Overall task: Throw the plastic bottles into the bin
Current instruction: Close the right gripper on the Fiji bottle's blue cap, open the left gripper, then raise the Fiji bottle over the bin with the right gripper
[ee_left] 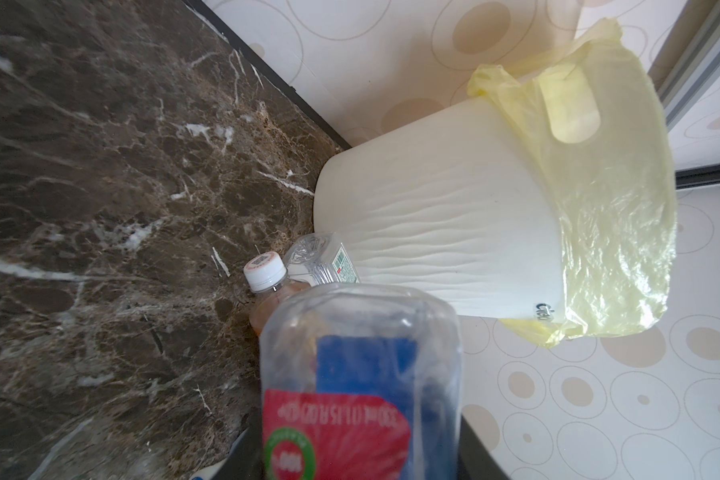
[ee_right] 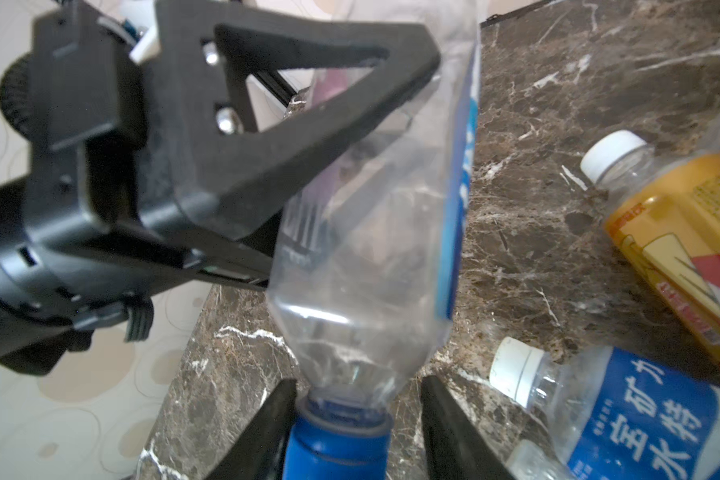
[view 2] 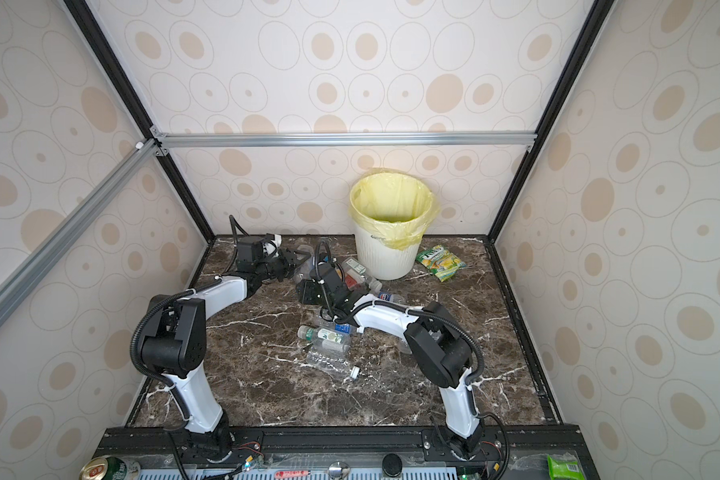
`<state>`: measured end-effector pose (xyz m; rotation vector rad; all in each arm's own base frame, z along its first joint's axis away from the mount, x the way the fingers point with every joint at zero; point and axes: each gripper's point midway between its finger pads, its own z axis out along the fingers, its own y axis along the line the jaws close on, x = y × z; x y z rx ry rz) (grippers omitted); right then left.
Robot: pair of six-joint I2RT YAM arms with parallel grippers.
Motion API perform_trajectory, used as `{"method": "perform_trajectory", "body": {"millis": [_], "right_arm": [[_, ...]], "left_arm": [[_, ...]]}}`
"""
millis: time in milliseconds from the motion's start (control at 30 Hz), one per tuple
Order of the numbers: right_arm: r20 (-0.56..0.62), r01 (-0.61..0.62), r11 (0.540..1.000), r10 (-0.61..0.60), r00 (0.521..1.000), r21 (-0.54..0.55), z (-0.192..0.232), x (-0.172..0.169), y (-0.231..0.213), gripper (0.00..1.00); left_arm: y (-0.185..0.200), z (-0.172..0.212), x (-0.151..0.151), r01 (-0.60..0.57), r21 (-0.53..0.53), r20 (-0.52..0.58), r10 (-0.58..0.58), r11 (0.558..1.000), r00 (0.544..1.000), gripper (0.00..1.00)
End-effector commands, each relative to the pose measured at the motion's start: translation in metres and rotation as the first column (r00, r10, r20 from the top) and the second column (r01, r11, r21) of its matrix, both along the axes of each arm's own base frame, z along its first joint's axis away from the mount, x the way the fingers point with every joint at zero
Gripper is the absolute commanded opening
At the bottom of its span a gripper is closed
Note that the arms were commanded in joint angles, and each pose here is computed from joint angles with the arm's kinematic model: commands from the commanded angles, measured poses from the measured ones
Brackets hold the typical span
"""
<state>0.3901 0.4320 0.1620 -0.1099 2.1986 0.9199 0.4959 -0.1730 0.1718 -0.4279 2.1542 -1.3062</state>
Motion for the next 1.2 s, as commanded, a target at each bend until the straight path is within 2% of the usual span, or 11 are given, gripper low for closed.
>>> {"method": "perform_trajectory", "body": {"millis": [0,400,667,900,1000,1167], "right_arm": [[-0.002,0.001,1.000,-0.001,1.000,0.006,-0.001,0.000,0.005,0.43],[0.000,0.011,1.000,-0.011,1.000,-0.017,0.001,0.000,0.001,0.20],[0.000,0.031,0.996,-0.031,1.000,-0.081,0.002,-0.001,-0.010,0.14],[0.010,0.030,0.995,-0.030,1.000,-0.094,0.007,-0.003,-0.015,0.13],[0.021,0.037,0.993,-0.035,0.999,-0.112,0.012,-0.003,-0.018,0.13],[0.054,0.059,0.979,-0.049,0.997,-0.195,0.031,0.000,-0.032,0.13]], "left_arm": [[-0.003,0.026,0.000,0.014,-0.026,0.071,-0.012,1.000,0.997,0.48],[0.001,0.017,0.002,0.000,-0.016,0.048,0.001,1.000,0.999,0.59],[0.004,0.017,0.002,-0.009,-0.044,0.047,0.011,0.999,0.999,0.72],[0.005,0.021,0.001,-0.012,-0.031,0.061,0.014,0.999,0.998,0.81],[0.007,0.023,0.001,-0.013,-0.030,0.062,0.014,0.999,0.998,0.89],[0.016,0.041,0.003,-0.027,-0.019,0.111,0.029,0.999,0.993,0.98]]}}
